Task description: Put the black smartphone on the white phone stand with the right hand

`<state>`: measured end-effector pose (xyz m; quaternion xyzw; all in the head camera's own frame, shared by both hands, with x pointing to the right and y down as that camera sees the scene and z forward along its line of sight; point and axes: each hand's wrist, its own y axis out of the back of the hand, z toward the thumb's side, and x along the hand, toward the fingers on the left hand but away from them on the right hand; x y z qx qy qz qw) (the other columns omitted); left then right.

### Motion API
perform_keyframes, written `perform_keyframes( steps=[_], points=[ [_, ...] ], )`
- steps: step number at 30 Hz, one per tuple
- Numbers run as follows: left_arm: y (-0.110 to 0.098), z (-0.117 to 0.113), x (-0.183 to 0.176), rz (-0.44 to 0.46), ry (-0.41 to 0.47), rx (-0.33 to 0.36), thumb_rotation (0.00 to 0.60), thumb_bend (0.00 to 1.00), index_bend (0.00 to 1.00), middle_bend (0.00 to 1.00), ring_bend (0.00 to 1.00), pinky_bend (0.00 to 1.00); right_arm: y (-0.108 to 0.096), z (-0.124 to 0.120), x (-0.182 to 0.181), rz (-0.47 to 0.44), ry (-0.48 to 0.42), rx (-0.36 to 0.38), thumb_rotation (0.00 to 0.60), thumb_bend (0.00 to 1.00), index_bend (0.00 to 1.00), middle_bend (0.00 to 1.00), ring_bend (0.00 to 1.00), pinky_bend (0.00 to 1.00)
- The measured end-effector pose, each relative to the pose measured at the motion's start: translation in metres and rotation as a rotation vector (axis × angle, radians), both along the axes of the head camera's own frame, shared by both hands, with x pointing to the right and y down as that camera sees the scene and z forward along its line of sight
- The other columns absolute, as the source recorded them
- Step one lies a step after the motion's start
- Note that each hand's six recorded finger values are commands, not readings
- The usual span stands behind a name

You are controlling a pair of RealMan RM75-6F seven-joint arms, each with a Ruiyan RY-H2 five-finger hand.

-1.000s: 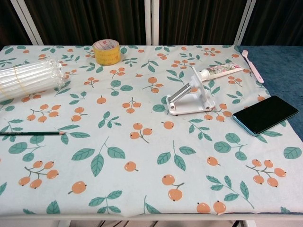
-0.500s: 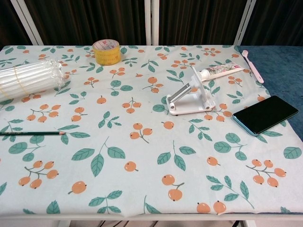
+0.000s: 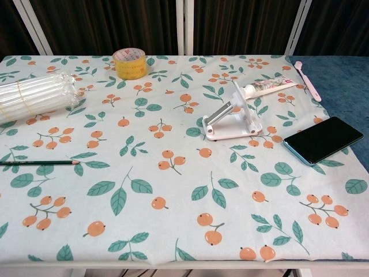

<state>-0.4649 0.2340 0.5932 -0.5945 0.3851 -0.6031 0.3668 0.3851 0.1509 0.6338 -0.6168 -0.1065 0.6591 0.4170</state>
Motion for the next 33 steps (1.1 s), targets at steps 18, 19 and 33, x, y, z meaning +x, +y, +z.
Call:
perform_keyframes(
  steps=[18,19,33],
  points=[
    [0.003,0.004,-0.005,-0.014,0.004,-0.009,0.319,0.06,0.10,0.13,0.12,0.21,-0.001,0.070,-0.046,-0.006,-0.237,-0.086,0.600,0.17,0.00,0.00,0.00,0.00],
    [0.003,0.005,-0.005,-0.013,0.004,-0.011,0.319,0.06,0.10,0.13,0.12,0.21,-0.001,0.073,-0.048,-0.005,-0.243,-0.096,0.600,0.16,0.00,0.00,0.00,0.00],
    [0.005,0.006,-0.009,-0.025,-0.001,-0.021,0.318,0.06,0.10,0.13,0.12,0.21,-0.002,0.095,-0.064,0.010,-0.288,-0.140,0.600,0.16,0.00,0.00,0.00,0.00]
  ],
)
